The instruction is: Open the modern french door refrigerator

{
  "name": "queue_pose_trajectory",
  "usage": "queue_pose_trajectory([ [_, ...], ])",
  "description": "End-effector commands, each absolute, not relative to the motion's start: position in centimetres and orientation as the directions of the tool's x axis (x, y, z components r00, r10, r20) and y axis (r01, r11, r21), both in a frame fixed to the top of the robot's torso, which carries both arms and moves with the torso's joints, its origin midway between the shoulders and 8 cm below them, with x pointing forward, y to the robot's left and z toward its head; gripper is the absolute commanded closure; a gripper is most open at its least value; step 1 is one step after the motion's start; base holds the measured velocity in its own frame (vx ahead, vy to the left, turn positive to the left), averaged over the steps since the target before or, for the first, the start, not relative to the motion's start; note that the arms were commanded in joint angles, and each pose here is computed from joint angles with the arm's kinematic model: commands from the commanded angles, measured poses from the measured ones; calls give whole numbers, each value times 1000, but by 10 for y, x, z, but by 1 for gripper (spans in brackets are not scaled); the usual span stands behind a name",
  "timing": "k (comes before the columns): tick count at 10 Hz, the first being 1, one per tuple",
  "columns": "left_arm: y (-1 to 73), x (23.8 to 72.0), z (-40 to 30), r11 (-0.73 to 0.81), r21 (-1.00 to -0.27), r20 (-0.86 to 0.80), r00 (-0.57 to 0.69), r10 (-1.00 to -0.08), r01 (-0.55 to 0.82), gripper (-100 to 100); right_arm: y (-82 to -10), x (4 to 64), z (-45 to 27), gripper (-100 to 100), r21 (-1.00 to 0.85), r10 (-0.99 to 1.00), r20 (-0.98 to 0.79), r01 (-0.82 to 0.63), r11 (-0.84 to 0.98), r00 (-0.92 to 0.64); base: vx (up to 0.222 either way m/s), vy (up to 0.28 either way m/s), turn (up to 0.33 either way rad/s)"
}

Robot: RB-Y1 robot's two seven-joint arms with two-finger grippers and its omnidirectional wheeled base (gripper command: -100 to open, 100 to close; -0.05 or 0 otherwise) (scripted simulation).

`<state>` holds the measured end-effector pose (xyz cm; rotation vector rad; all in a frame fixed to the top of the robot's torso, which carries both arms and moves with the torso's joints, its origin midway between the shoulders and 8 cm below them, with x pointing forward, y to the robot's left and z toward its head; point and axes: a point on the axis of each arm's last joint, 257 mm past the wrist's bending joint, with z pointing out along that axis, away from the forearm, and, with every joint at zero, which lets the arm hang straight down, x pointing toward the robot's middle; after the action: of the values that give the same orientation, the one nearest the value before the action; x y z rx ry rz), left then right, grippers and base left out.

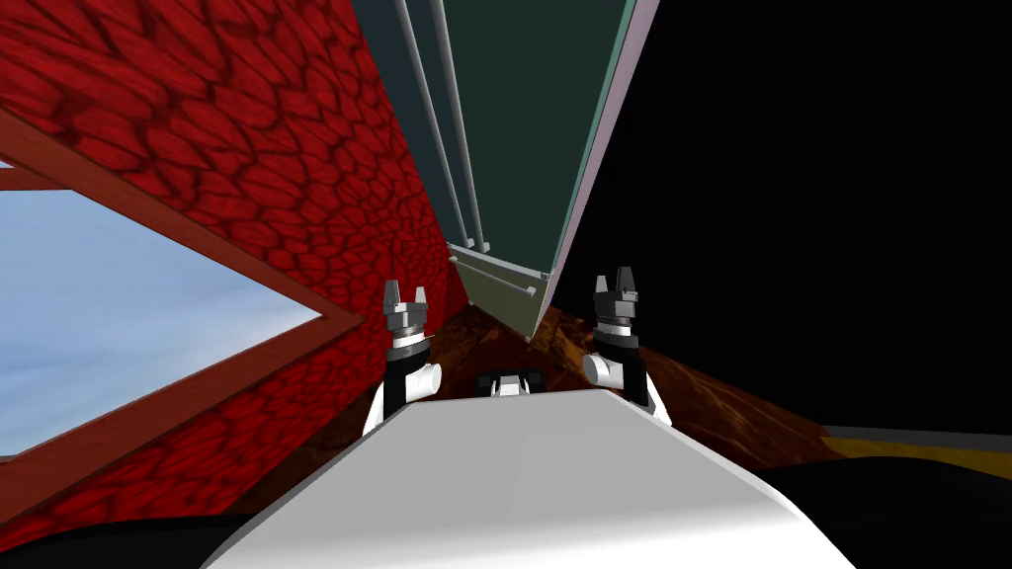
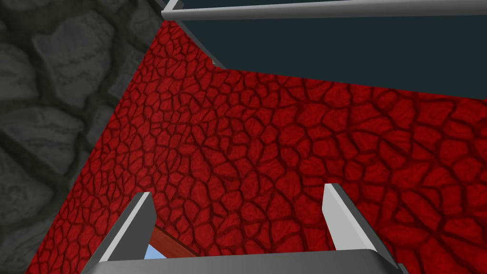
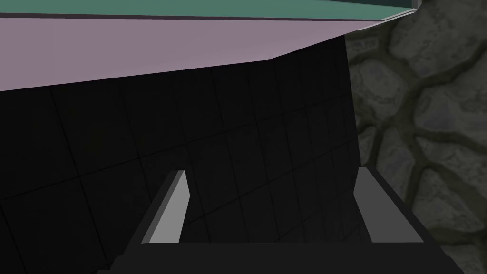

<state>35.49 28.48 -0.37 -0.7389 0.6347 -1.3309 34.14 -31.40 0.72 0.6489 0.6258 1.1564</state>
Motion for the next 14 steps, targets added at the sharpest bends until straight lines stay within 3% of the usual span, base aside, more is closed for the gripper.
queue_pose_trajectory([
  [1, 285, 355, -4, 81, -782, 6, 138, -990, 619, 0, -314, 341, 7, 0, 742, 954, -112, -615, 267, 280, 0, 0, 0],
  [2, 285, 355, -4, 81, -781, 6, 138, -990, 619, 0, -314, 341, 7, 0, 742, 954, -112, -615, 268, 280, 0, 0, 0],
  [3, 285, 355, -4, 81, -781, 6, 138, -990, 619, 0, -305, 353, -4, -100, 759, 951, -172, -580, 295, 258, 11, 2, 38],
  [14, 285, 355, -4, 81, -782, 6, 138, -990, 618, 0, -245, 431, -120, -100, 795, 832, -544, -251, 552, 107, 19, 4, 49],
])
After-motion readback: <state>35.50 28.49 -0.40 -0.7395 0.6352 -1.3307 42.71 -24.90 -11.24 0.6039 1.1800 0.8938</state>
